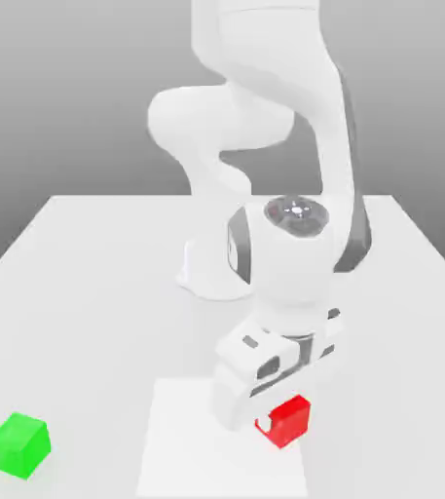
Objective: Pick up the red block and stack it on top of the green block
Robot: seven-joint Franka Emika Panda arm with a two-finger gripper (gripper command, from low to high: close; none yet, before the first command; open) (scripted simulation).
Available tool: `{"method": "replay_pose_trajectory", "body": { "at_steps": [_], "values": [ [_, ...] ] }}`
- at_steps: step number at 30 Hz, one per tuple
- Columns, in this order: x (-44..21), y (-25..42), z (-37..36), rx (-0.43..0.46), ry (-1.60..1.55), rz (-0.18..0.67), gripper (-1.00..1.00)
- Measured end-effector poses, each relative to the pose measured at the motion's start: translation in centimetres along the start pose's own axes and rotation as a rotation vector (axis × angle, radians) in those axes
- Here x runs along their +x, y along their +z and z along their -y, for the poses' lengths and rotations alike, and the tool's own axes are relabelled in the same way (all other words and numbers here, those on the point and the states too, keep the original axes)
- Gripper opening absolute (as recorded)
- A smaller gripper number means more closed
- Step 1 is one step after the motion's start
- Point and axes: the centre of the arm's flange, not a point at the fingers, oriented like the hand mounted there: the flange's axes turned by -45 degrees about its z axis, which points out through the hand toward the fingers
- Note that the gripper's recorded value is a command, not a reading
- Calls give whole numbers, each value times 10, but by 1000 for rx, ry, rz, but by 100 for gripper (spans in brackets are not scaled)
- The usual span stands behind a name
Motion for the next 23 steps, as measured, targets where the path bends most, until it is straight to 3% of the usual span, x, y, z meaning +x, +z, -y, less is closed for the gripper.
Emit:
{"method": "replay_pose_trajectory", "body": {
  "at_steps": [4,15,19,20,23],
  "values": [
    [-2,-39,-5,1,19,0,-100],
    [-131,-74,-248,6,967,0,-100],
    [-170,-32,-286,2,1138,-2,-100],
    [-172,-23,-287,2,1145,-1,100],
    [-172,-23,-287,2,1145,-1,100]
  ]
}}
